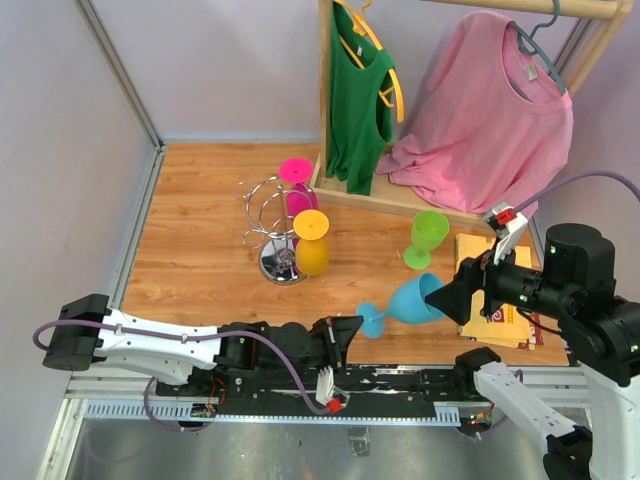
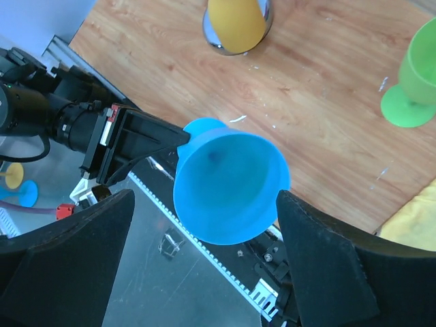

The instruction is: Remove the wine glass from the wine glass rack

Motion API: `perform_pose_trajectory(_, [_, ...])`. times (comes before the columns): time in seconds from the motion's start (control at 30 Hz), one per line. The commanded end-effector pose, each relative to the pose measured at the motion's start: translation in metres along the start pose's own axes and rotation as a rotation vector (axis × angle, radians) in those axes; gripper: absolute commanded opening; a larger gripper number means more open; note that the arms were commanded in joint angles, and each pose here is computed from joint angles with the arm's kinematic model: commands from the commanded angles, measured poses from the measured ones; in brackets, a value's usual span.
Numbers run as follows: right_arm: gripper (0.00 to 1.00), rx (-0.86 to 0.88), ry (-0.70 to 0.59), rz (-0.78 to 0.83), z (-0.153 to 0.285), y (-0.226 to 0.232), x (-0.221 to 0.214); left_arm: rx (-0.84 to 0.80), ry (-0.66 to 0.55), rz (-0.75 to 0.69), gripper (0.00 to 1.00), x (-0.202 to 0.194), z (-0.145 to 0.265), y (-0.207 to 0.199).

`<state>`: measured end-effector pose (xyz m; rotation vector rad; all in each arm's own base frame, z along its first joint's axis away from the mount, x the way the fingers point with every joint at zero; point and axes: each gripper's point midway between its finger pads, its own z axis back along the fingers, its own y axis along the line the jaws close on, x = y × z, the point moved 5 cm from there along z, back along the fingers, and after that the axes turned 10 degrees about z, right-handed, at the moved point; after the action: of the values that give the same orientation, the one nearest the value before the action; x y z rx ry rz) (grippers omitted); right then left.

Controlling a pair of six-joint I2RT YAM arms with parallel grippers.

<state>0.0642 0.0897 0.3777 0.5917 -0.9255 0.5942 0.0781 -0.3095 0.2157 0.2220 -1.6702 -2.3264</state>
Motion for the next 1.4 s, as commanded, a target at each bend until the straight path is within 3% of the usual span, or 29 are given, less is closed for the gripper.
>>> perform_pose_trajectory(0.0, [0.85,0.076,0.013,-0.034,-0.003,0.008,-0.006,0.078,0.004,0.000,0.00,0.002,0.001,0.019])
perform_pose_trajectory(0.67, [0.72,0.144,0.145,-0.106,-0.056,-0.011,-0.034,0.076,0.021,-0.001,0.00,0.007,-0.014,0.033])
perform_pose_trajectory(0.73, [0.63,0.145,0.151,-0.103,-0.059,-0.012,-0.035,0.076,0.023,-0.001,0.00,0.007,-0.015,0.034])
perform_pose_trajectory(0.87, [0.14,0.146,0.142,-0.088,-0.056,-0.011,-0.030,0.074,0.031,0.002,0.00,0.006,-0.014,0.033])
perform_pose_trajectory(0.93, [0.01,0.131,0.126,-0.071,-0.051,-0.010,-0.024,0.078,0.038,0.001,0.01,0.005,-0.013,0.032])
perform_pose_trajectory(0.97, [0.01,0.124,0.115,-0.059,-0.046,-0.009,-0.020,0.081,0.041,0.000,0.07,0.004,-0.012,0.032])
perform_pose_trajectory(1.0, [0.01,0.116,0.093,-0.043,-0.040,-0.007,-0.013,0.081,0.048,0.000,0.19,0.002,-0.011,0.030])
perform_pose_trajectory(1.1, [0.01,0.064,0.037,0.004,-0.019,-0.003,0.007,0.078,0.068,-0.003,0.73,-0.001,-0.008,0.026])
perform_pose_trajectory(1.17, [0.01,-0.018,0.007,0.047,-0.002,-0.006,0.022,0.076,0.074,-0.004,0.96,-0.002,-0.007,0.025])
perform_pose_trajectory(1.27, [0.01,-0.183,-0.033,0.107,0.017,-0.019,0.042,0.084,0.065,-0.021,0.99,0.000,-0.007,0.029])
perform_pose_trajectory(1.37, [0.01,-0.324,-0.043,0.129,0.022,-0.037,0.053,0.150,0.035,-0.026,0.99,0.009,-0.010,0.058])
